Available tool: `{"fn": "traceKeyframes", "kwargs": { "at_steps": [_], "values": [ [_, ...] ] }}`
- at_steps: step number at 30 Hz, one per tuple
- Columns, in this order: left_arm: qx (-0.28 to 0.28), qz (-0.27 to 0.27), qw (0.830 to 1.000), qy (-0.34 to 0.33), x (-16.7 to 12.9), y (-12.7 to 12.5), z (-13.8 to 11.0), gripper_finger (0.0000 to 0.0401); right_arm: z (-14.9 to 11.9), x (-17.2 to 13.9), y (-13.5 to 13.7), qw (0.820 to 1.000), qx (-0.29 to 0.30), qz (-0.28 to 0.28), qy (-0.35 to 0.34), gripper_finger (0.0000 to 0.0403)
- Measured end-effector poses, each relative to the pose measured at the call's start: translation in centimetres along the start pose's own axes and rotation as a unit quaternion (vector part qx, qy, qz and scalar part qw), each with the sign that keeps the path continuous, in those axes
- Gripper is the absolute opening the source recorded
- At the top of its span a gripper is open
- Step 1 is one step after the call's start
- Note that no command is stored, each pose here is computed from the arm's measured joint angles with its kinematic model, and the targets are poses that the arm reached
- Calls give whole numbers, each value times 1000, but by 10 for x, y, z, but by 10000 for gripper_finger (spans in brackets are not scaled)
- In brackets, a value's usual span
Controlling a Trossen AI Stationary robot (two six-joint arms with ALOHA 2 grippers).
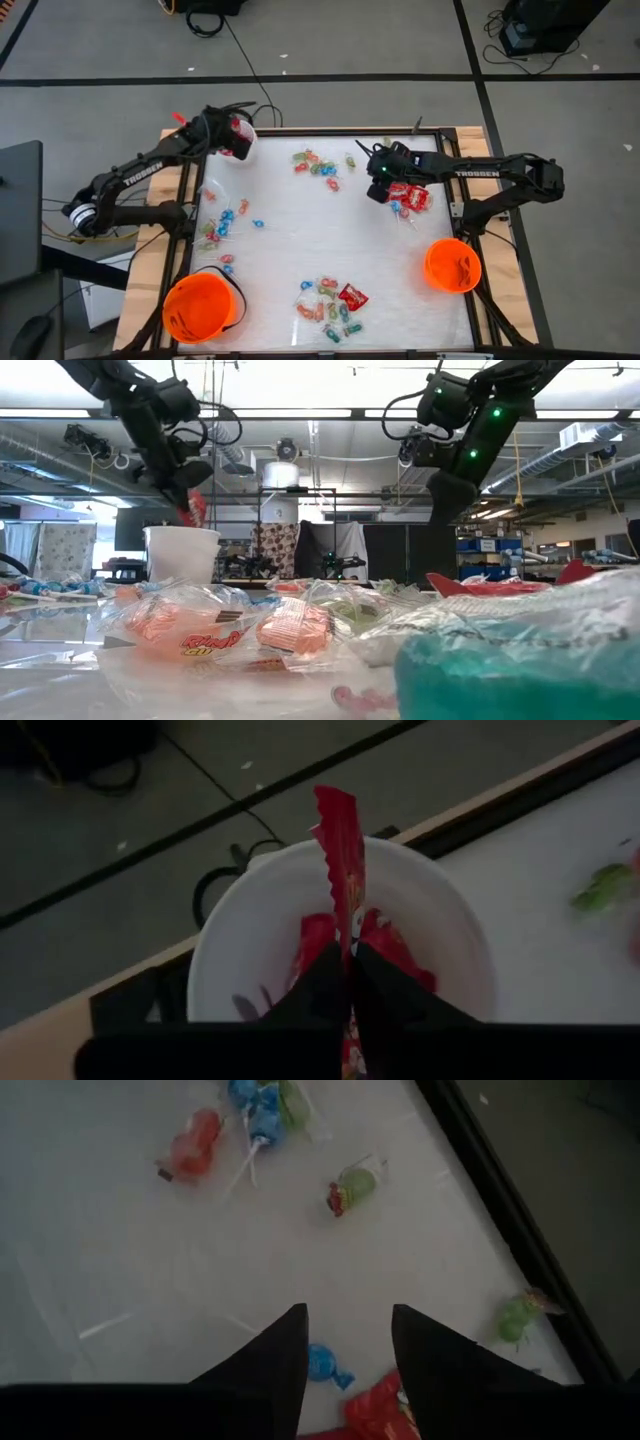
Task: Sort candy by brand, put in halloween buckets
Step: Put the skittles into the white bucket
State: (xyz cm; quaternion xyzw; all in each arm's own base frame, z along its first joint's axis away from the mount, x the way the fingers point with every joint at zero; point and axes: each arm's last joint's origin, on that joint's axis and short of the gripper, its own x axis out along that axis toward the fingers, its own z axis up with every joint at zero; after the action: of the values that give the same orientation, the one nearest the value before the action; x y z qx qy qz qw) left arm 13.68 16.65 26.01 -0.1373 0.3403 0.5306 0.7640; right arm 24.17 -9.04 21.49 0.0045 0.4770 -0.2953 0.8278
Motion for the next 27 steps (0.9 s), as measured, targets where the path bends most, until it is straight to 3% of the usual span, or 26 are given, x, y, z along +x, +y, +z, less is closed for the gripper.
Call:
{"fn": "traceKeyframes", "kwargs": {
  "at_steps": [9,12,15,20,27],
  "values": [
    [0,-24,1000,-1,2,-2,1,159,-12,6,-20,995,78,-21,64,147],
    [-4,-40,999,-21,0,-5,5,187,-17,8,-30,989,110,-22,94,150],
    [-1,-104,992,-66,-4,-17,13,194,-25,9,-40,982,132,-29,130,150],
    [35,-241,961,-129,-13,-51,22,191,-30,14,-51,977,157,-33,142,150],
    [70,-285,946,-135,-14,-85,17,188,-41,38,-53,972,165,-17,167,150]
  ]
}}
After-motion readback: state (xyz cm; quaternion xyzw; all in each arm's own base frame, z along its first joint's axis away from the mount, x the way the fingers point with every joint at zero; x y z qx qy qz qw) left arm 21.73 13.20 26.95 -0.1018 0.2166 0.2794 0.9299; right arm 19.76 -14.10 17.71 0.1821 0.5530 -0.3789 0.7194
